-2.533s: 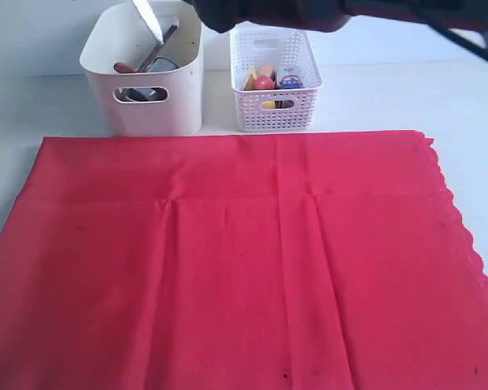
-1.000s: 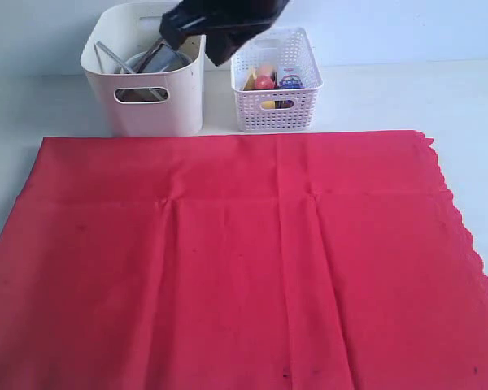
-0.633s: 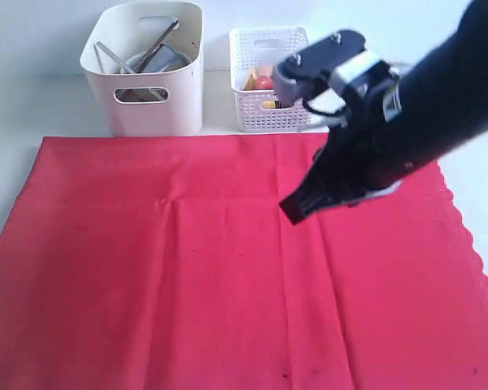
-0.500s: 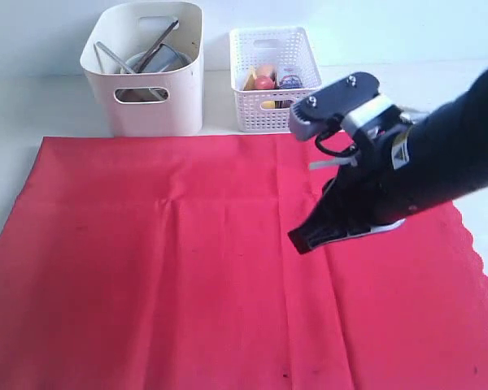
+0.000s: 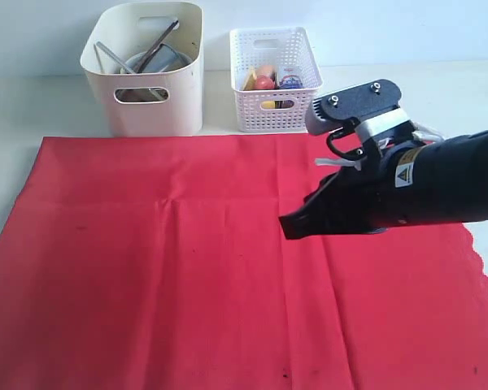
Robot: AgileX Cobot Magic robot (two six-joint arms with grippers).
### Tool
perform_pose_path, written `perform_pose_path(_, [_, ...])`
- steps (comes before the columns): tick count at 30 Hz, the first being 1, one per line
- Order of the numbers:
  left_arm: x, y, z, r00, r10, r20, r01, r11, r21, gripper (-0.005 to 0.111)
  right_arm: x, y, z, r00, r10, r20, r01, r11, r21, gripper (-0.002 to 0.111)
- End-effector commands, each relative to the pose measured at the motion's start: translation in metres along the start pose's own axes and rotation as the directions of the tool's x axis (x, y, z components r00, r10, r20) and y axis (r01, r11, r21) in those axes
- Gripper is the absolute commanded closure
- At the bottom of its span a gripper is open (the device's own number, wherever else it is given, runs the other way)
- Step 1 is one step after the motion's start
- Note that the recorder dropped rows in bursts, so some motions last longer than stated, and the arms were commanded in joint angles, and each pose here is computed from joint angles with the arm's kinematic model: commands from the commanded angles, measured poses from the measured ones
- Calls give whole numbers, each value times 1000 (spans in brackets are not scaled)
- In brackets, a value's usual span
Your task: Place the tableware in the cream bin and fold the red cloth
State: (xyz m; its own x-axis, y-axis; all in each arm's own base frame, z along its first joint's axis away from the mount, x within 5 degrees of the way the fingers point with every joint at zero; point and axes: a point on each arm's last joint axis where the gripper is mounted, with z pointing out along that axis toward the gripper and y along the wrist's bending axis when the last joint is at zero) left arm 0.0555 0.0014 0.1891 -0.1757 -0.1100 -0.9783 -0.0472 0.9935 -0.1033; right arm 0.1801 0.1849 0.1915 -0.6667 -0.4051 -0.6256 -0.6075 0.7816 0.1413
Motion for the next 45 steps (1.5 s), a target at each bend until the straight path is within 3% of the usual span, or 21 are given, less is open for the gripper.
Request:
perform_pose_path(1, [-1, 0, 0, 1000, -7, 10, 7, 1000, 0, 105, -5, -1, -2, 998, 13, 60, -13, 1000, -1, 108])
perform_pose_path(22, [-1, 0, 0, 1000, -7, 10, 7, 1000, 0, 105, 4, -7, 2, 977, 10, 212, -12, 1000, 12, 108])
perform_pose_path(25, [-8, -1, -1, 996, -16, 88, 15, 1000, 8, 105, 10, -8, 11, 986, 10, 165, -13, 1000, 20, 108])
perform_pose_path(27, [-17, -2, -2, 968, -169, 185, 162, 985, 51, 105, 15, -9, 22, 991, 9, 130, -13, 999, 29, 108])
perform_pose_path(29, [-24, -2, -4, 895, -378, 238, 360, 926, 117, 105, 21, -11, 36, 996, 9, 91, -13, 999, 41, 108])
perform_pose_path(30, [-26, -2, -4, 867, -426, 257, 404, 904, 138, 105, 23, -12, 42, 997, 9, 73, -13, 999, 45, 108])
perform_pose_path(34, [-41, 0, -10, 794, -453, 406, 405, 892, 202, 105, 26, -13, 68, 1000, 11, 2, -11, 998, 59, 108])
perform_pose_path(37, [-47, -2, -14, 815, -328, 477, 275, 944, 181, 106, 24, -12, 82, 999, -7, -51, 10, 998, 59, 108])
perform_pose_path(39, [-56, -3, -14, 823, -294, 485, 243, 956, 167, 107, 19, -11, 89, 995, -16, -95, 21, 998, 55, 108])
perform_pose_path(42, [-57, -2, 3, 869, -302, 391, 274, 953, 126, 107, 13, -8, 98, 983, -15, -182, 25, 998, 51, 108])
perform_pose_path(45, [-43, -1, 31, 945, -262, 198, 260, 965, 34, 107, 13, -7, 102, 964, -35, -262, 48, 998, 44, 108])
